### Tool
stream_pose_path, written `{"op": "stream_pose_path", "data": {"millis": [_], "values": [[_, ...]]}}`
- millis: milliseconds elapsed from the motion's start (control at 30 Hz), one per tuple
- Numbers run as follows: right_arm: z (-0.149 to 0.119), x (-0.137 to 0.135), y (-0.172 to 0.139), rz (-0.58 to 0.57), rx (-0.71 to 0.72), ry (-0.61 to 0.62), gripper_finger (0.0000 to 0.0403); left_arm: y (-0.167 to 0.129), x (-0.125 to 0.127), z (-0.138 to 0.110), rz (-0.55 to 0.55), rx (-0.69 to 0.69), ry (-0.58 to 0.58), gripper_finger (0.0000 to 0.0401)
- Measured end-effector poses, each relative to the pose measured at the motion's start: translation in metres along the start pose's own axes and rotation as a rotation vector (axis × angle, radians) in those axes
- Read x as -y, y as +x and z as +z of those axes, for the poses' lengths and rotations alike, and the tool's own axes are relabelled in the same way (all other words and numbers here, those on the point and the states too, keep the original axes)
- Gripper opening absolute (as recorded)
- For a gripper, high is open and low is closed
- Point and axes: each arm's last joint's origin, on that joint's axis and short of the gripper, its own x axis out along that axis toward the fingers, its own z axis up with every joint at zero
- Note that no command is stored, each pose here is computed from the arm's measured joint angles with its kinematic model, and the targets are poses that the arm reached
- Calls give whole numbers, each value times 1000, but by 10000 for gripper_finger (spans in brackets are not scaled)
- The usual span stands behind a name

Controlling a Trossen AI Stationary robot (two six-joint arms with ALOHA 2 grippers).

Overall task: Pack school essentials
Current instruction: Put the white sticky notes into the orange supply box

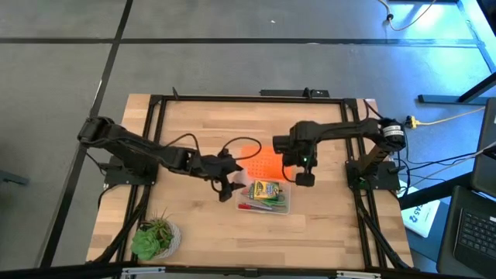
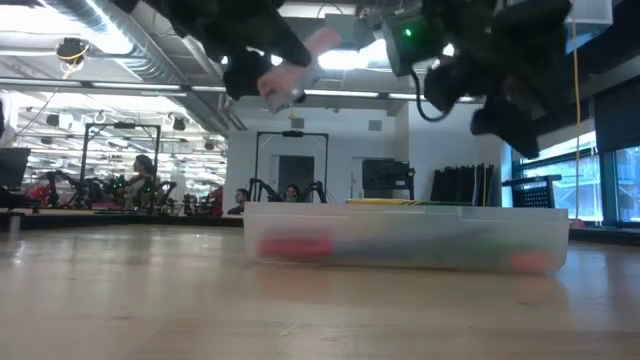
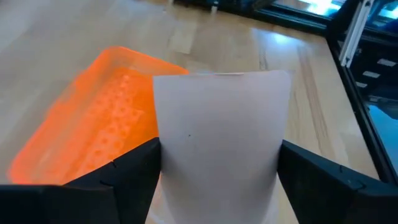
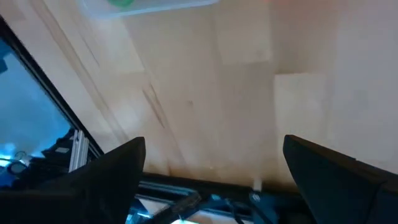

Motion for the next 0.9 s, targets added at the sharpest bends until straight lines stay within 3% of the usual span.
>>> {"op": "stream_pose_path", "data": {"millis": [200, 433, 733, 900], "values": [[2, 3, 25, 61, -1, 1, 381, 21, 1, -13, -9, -57, 13, 284], [3, 3, 26, 64, 4, -8, 381, 42, 3, -29, -54, -125, 22, 276], [5, 3, 26, 66, 28, -17, 381, 63, 9, -49, -83, -170, 140, 275], [7, 3, 26, 73, 42, -24, 381, 69, 7, -56, -74, -196, 149, 275]]}}
